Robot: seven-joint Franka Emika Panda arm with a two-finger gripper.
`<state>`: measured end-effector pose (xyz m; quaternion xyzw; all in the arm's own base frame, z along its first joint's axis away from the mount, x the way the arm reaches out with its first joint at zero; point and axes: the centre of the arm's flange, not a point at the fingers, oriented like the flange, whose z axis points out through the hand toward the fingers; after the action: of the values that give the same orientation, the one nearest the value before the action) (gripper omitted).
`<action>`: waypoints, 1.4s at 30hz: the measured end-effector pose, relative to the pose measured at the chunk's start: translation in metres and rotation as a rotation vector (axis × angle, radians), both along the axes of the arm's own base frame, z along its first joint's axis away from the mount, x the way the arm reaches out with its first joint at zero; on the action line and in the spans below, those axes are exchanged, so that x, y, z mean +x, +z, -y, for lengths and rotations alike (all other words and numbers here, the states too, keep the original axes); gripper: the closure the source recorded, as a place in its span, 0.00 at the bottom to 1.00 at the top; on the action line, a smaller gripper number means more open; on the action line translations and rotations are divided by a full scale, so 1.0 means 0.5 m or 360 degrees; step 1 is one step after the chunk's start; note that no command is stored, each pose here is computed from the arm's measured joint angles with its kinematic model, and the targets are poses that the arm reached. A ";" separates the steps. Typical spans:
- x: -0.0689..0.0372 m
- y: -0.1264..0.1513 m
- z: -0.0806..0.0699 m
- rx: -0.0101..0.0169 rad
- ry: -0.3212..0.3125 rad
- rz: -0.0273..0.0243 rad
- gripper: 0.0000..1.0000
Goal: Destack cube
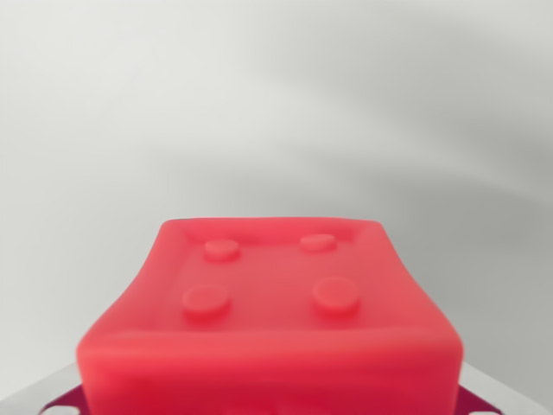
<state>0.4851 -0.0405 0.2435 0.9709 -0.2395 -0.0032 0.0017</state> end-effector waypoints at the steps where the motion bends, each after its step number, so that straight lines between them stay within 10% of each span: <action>1: -0.002 0.000 0.004 0.00002 0.0007 0.00001 1.00; 42: -0.082 -0.008 0.144 0.00034 0.0238 -0.00011 1.00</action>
<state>0.4440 -0.1127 0.2395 0.9861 -0.1663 -0.0037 0.0010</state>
